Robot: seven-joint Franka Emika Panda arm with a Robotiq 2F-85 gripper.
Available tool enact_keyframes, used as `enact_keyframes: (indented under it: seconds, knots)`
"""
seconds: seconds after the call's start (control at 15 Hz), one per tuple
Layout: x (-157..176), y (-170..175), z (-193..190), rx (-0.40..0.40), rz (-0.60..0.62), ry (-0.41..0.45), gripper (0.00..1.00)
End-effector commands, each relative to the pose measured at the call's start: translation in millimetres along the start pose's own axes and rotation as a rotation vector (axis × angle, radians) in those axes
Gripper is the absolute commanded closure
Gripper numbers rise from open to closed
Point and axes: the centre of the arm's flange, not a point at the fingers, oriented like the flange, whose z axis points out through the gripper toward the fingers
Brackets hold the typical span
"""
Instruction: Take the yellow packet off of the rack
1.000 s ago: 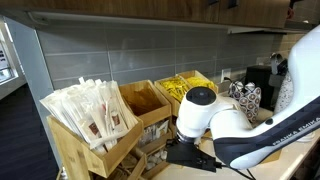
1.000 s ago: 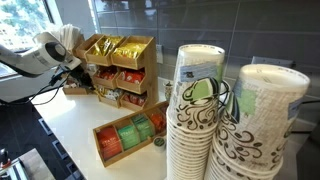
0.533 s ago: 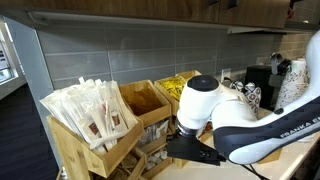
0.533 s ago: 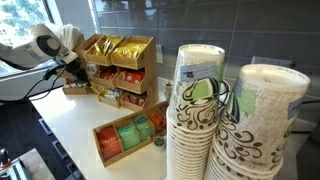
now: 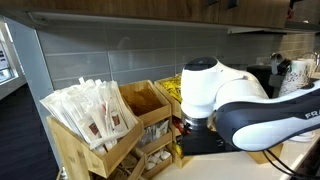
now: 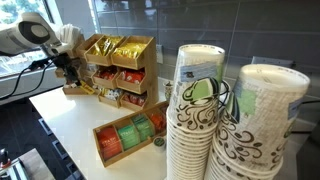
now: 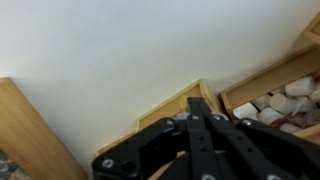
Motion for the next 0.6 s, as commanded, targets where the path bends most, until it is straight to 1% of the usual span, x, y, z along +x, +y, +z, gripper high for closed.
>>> enact_keyframes:
  seconds: [0.0, 0.07, 0.2, 0.33, 0.47, 0.53]
  knots:
    - [-2, 22, -10, -0.114, -0.123, -0.075, 1.0]
    - [-2, 27, -7, -0.16, -0.166, -0.084, 1.0]
    - [-3, 34, 2, -0.221, -0.232, -0.115, 1.0]
    - [-3, 38, 18, -0.245, -0.287, -0.129, 1.0]
    - [-3, 40, 32, -0.247, -0.332, -0.141, 1.0]
    - [-3, 41, 41, -0.268, -0.353, -0.15, 1.0]
